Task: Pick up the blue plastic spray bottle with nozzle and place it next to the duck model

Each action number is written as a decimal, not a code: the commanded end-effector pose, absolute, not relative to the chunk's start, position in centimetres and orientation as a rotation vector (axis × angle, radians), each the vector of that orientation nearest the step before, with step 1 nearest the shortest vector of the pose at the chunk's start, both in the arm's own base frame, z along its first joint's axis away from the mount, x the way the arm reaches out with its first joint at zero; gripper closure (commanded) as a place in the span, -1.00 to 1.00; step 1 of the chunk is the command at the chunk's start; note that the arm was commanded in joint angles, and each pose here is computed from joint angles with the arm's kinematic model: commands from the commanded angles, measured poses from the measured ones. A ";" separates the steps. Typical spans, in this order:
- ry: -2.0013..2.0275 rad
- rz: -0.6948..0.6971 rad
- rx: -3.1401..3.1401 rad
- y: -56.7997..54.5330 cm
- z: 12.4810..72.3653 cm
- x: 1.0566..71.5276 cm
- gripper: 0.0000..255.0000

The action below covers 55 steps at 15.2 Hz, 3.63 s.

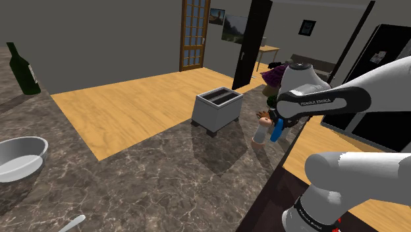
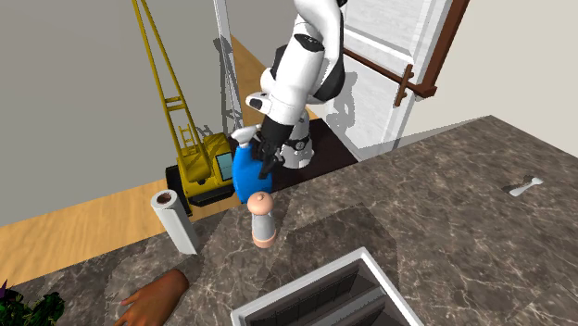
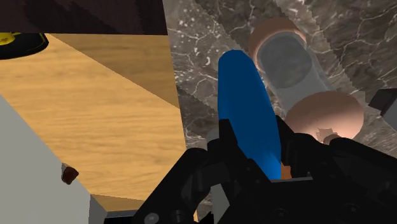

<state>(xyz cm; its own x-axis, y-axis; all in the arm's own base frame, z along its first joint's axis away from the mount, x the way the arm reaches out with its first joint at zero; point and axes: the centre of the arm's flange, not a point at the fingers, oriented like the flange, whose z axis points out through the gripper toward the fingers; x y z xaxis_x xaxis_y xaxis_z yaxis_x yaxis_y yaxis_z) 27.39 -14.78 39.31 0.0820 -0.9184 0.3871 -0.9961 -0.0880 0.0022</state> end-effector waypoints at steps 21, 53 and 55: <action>-1.919 0.420 2.097 -14.7 51.1 27.4 1.00; -1.919 0.420 2.097 -33.2 60.5 27.1 1.00; -1.919 0.420 2.097 -35.8 60.5 27.1 1.00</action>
<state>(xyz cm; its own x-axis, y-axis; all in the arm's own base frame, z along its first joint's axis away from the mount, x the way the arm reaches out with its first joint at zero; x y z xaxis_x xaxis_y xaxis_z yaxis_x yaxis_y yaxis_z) 27.27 -34.52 60.51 0.0816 -0.9191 0.3855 -0.9961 -0.0877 0.0019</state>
